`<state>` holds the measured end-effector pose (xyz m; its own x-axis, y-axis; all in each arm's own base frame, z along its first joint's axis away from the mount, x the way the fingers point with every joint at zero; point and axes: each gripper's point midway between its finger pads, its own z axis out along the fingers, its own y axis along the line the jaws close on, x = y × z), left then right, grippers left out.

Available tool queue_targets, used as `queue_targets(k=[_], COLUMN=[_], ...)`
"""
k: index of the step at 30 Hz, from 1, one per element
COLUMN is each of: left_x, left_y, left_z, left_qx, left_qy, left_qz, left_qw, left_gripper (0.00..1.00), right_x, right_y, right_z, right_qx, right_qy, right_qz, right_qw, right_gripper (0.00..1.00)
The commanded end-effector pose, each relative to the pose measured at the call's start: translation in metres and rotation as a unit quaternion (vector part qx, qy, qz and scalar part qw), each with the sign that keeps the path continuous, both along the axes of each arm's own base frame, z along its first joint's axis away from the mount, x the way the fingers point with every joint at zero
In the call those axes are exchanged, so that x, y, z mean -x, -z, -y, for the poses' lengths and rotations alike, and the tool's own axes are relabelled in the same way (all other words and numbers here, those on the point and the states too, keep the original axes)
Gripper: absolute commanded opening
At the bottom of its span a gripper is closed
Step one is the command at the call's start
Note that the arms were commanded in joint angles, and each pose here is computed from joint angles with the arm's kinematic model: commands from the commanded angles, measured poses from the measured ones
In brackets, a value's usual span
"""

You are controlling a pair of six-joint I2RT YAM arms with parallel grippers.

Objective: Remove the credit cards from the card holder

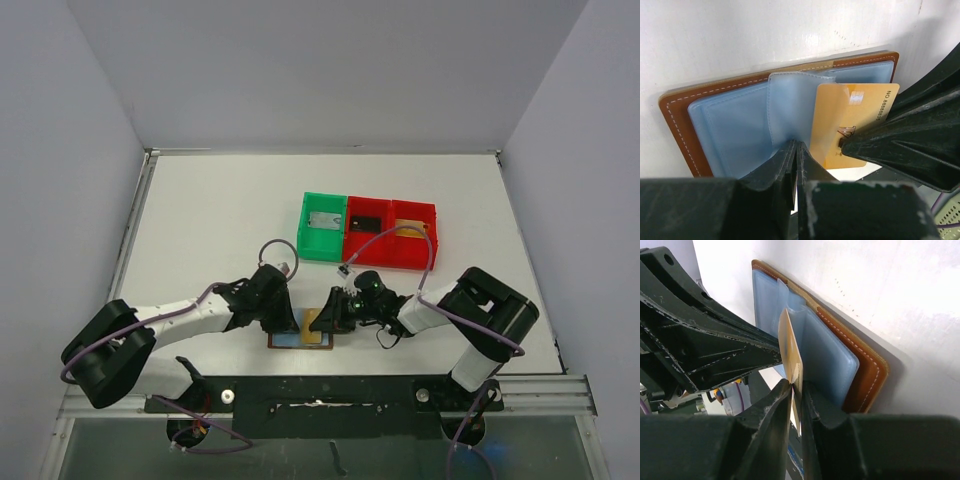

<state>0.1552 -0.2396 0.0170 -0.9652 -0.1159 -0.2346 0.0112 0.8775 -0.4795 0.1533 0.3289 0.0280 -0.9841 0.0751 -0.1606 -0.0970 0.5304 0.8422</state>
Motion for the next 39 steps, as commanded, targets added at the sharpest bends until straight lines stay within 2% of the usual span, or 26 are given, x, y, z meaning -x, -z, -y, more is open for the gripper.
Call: queue_targets(k=[1,3,5,6,7,8,13,16,18,23,26,28,31,34,36,38,39], left_x=[0.001,0.001,0.001,0.001,0.001,0.001,0.0,-0.004,-0.005,-0.008,-0.009,-0.012,-0.015,-0.016,-0.016,-0.015,-0.015], left_y=[0.004,0.002,0.002,0.001,0.0,0.0,-0.004,-0.013,-0.026,-0.063,-0.082,-0.092,-0.102,-0.11,-0.114,-0.115,-0.115], left_z=[-0.01,-0.008,-0.008,-0.008,-0.007,-0.006,-0.004,-0.003,0.003,0.011,0.009,0.006,0.0,-0.005,-0.006,-0.008,-0.009], left_qx=[-0.017,-0.011,-0.009,-0.008,-0.006,-0.004,0.001,0.006,0.029,0.081,0.097,0.1,0.098,0.1,0.107,0.108,0.107], left_qy=[-0.008,-0.007,-0.006,-0.006,-0.005,-0.004,-0.002,-0.005,0.006,0.011,0.006,-0.003,-0.016,-0.029,-0.033,-0.036,-0.036], left_qz=[0.008,0.009,0.009,0.01,0.011,0.011,0.013,0.024,0.038,0.078,0.1,0.113,0.129,0.138,0.143,0.145,0.145], left_qw=[1.0,1.0,1.0,1.0,1.0,1.0,1.0,1.0,0.999,0.994,0.99,0.989,0.987,0.985,0.983,0.983,0.983], left_gripper=[0.02,0.02,0.02,0.02,0.02,0.02,0.02,0.03,0.07,0.17,0.3,0.35,0.4,0.42,0.43,0.44,0.44], right_x=[-0.013,-0.015,-0.014,-0.013,-0.011,-0.01,-0.012,-0.018,-0.025,-0.042,-0.056,-0.071,-0.095,-0.116,-0.126,-0.136,-0.146], right_y=[-0.016,-0.018,-0.017,-0.017,-0.017,-0.019,-0.025,-0.028,-0.033,-0.082,-0.113,-0.133,-0.166,-0.198,-0.207,-0.202,-0.201], right_z=[0.0,0.006,0.011,0.012,0.011,0.01,0.012,0.023,0.038,0.075,0.102,0.123,0.152,0.178,0.189,0.203,0.221], right_qx=[-0.024,-0.022,-0.019,-0.018,-0.019,-0.024,-0.033,-0.009,0.015,0.026,0.065,0.107,0.177,0.245,0.303,0.372,0.424], right_qy=[0.025,0.034,0.037,0.035,0.03,0.024,0.022,0.032,0.044,0.043,0.045,0.067,0.087,0.096,0.049,-0.001,0.005], right_qz=[0.029,0.03,0.028,0.029,0.03,0.032,0.04,0.054,0.069,0.167,0.242,0.3,0.406,0.507,0.573,0.595,0.584], right_qw=[0.999,0.999,0.999,0.999,0.999,0.999,0.998,0.998,0.997,0.985,0.967,0.946,0.892,0.821,0.76,0.713,0.692], right_gripper=[0.15,0.2,0.2,0.15,0.04,0.0,0.0,0.0,0.0,0.0,0.0,0.0,0.0,0.0,0.0,0.0,0.0])
